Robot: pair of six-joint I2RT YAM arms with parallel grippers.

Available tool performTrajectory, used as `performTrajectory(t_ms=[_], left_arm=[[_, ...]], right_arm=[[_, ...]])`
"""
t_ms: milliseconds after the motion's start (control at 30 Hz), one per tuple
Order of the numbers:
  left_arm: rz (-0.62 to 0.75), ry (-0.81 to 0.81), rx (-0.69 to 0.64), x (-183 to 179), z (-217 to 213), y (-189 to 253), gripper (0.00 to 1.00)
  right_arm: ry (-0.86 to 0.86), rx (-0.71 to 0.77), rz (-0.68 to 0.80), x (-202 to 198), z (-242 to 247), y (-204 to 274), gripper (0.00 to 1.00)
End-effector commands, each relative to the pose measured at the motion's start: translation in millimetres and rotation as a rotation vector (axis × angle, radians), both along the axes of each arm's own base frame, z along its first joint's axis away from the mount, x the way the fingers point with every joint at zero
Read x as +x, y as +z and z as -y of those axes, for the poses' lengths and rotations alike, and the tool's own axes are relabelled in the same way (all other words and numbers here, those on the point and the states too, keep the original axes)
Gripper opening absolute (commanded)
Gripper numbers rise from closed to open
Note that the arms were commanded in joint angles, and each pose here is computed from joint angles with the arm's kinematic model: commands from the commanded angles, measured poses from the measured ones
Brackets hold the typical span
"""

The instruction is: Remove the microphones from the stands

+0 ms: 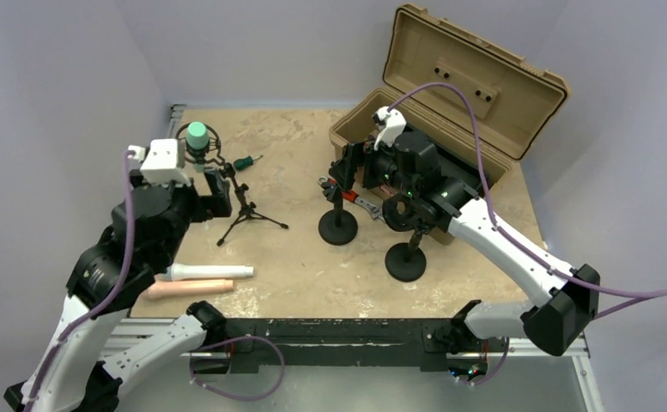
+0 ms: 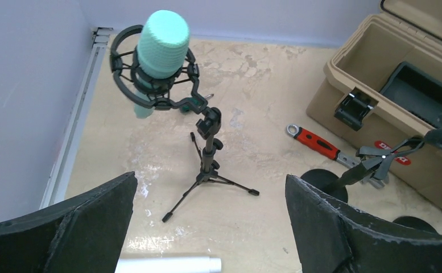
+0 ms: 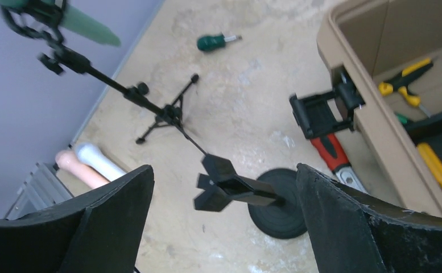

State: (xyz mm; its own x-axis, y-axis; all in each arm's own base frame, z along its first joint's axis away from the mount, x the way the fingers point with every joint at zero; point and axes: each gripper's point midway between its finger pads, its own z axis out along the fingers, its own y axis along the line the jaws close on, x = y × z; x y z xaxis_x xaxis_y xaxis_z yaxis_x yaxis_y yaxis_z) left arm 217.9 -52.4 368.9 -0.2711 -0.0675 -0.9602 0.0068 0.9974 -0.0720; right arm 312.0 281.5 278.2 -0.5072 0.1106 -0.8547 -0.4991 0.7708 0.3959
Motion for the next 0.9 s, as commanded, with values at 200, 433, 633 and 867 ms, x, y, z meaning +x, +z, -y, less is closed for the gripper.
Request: performTrajectory(t_ms=[200,433,633,867], left_arm=[[0.118,0.099,-0.100,-31.3,-38.9,11.4,0.99],[0.163,0.130,-0.140,-45.5,-54.2,17.6,0.98],[0.158,0.139,-0.131,-53.2,-61.7,15.5,0.97],[0.150,0.145,-0.128,-62.9,-69.4,6.1,0.97]], right_arm=[[0.029,0.091,0.317,-20.7,-43.8,124.2,0.92],[0.149,0.179,0.403,-45.3,-124.5,140.1,0.89],[0.191,0.168,0.454,-48.8,-191.9,106.7,0.79],[0.177,0.020,0.440,-20.8,-245.6,31.1,0.73]])
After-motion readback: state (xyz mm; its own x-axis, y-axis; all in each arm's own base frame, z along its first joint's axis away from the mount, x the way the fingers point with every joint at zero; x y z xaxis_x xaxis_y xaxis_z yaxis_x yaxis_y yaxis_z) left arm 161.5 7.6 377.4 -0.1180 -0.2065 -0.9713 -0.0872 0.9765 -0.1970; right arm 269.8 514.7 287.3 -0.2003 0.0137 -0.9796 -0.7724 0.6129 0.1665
